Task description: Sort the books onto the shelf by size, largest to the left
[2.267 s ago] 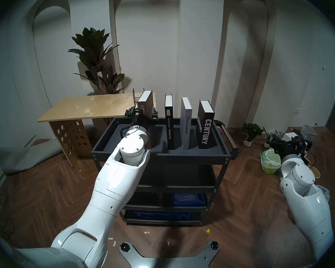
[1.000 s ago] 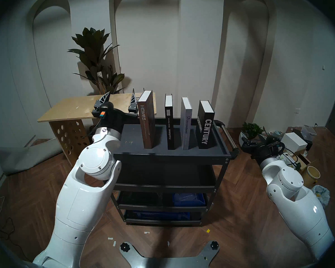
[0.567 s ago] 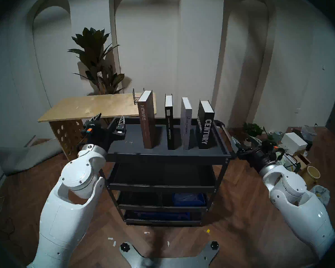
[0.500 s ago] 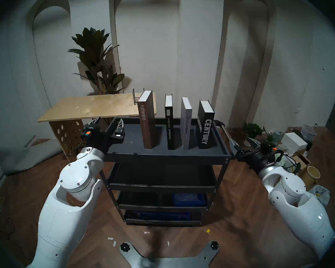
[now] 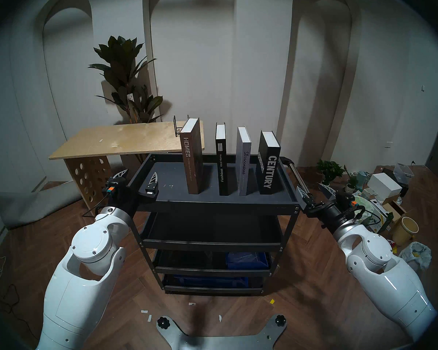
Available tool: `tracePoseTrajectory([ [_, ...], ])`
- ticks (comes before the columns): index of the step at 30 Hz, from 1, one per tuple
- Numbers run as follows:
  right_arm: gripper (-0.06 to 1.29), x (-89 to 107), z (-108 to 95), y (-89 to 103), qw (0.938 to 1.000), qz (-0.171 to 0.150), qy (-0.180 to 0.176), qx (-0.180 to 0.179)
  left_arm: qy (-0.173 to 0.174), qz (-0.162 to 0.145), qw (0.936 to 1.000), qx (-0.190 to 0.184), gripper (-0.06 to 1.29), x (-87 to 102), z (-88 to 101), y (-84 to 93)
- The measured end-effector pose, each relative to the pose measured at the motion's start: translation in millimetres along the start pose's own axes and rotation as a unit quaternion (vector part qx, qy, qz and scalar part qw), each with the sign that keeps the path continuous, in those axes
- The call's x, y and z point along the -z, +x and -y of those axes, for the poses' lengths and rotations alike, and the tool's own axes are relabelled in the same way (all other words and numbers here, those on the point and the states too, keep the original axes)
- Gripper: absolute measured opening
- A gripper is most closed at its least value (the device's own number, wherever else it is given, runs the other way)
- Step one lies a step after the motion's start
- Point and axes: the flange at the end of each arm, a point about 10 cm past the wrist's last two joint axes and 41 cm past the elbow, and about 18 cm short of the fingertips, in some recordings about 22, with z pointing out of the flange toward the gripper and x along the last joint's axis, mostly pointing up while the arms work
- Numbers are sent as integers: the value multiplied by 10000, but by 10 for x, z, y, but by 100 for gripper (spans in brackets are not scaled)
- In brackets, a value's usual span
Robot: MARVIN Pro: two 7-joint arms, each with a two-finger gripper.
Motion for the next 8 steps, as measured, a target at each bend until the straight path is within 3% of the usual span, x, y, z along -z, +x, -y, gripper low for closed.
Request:
tracePoseTrajectory([
  [8, 122, -34, 13, 38, 9999, -145, -15, 42, 39, -7, 10000, -46, 125, -3, 10, 2],
])
